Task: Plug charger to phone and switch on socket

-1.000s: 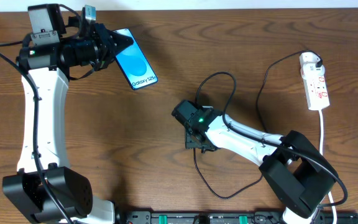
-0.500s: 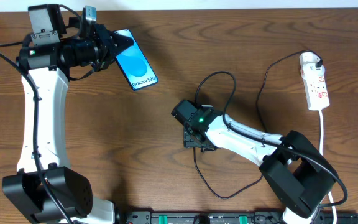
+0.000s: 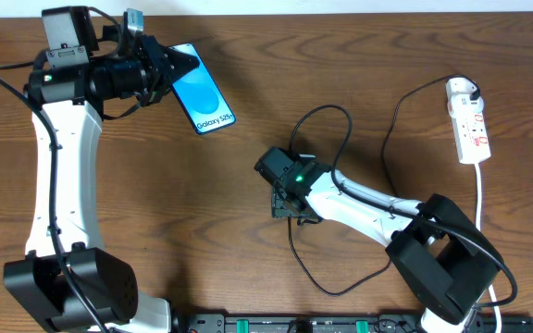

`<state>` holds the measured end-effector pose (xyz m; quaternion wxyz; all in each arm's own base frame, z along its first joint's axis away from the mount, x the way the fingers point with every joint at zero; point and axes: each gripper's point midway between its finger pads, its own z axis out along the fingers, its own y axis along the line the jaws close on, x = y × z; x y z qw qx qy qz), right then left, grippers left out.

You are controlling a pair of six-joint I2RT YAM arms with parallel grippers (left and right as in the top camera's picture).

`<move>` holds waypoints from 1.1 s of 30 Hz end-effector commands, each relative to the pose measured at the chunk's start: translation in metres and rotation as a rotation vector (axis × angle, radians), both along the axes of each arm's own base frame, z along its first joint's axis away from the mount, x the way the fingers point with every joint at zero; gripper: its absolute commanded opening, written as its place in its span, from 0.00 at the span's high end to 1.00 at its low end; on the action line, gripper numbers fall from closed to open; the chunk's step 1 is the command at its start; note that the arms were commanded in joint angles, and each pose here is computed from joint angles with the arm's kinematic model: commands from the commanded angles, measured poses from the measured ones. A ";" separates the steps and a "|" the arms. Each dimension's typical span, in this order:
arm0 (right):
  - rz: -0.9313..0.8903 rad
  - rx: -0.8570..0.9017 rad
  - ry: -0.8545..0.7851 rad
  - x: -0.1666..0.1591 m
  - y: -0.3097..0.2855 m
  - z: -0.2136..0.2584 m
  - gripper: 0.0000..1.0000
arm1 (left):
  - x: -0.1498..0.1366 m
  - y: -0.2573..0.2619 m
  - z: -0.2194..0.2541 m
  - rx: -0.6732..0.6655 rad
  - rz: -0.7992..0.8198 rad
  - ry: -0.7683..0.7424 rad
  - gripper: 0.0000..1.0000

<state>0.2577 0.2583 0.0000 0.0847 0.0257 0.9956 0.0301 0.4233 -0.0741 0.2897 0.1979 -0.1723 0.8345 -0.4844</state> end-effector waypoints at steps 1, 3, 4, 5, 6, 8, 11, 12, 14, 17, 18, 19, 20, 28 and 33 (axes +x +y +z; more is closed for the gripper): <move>-0.010 -0.018 -0.006 0.001 0.000 -0.004 0.28 | -0.004 -0.004 0.013 -0.022 -0.031 -0.037 0.93; -0.010 -0.018 -0.007 0.002 0.000 -0.004 0.28 | -0.004 -0.004 0.013 -0.022 -0.031 -0.037 0.93; -0.010 -0.018 -0.007 0.001 0.000 -0.004 0.27 | -0.004 -0.004 0.013 -0.022 -0.031 -0.037 0.93; -0.010 -0.018 -0.007 0.001 0.000 -0.004 0.25 | -0.004 -0.004 0.013 -0.022 -0.031 -0.037 0.93; -0.010 -0.019 -0.006 0.001 0.000 -0.004 0.22 | -0.004 -0.004 0.013 -0.022 -0.031 -0.037 0.93; -0.010 -0.020 -0.004 0.001 -0.001 -0.005 0.12 | -0.004 -0.004 0.013 -0.022 -0.031 -0.037 0.93; -0.010 -0.020 -0.004 0.001 -0.001 -0.005 0.01 | -0.004 -0.004 0.013 -0.022 -0.031 -0.037 0.93; -0.010 -0.019 -0.004 0.001 -0.001 -0.005 0.01 | -0.004 -0.004 0.013 -0.022 -0.031 -0.037 0.93; -0.010 -0.019 -0.005 0.001 0.000 -0.005 0.01 | -0.004 -0.004 0.013 -0.022 -0.031 -0.037 0.93; -0.010 -0.018 -0.005 0.001 0.000 -0.005 0.01 | -0.004 -0.004 0.013 -0.022 -0.031 -0.037 0.93; -0.009 -0.018 -0.006 0.001 0.000 -0.005 0.01 | -0.004 -0.004 0.013 -0.022 -0.031 -0.037 0.93; -0.009 -0.018 -0.006 0.001 0.000 -0.005 0.01 | -0.004 -0.004 0.013 -0.022 -0.031 -0.037 0.93; -0.009 -0.019 -0.005 0.001 0.000 -0.005 0.01 | -0.004 -0.004 0.013 -0.022 -0.031 -0.037 0.93; -0.009 -0.019 -0.005 0.001 0.000 -0.005 0.01 | -0.004 -0.004 0.013 -0.022 -0.031 -0.037 0.93; -0.009 -0.020 -0.004 0.001 -0.001 -0.005 0.01 | -0.004 -0.004 0.013 -0.022 -0.031 -0.037 0.93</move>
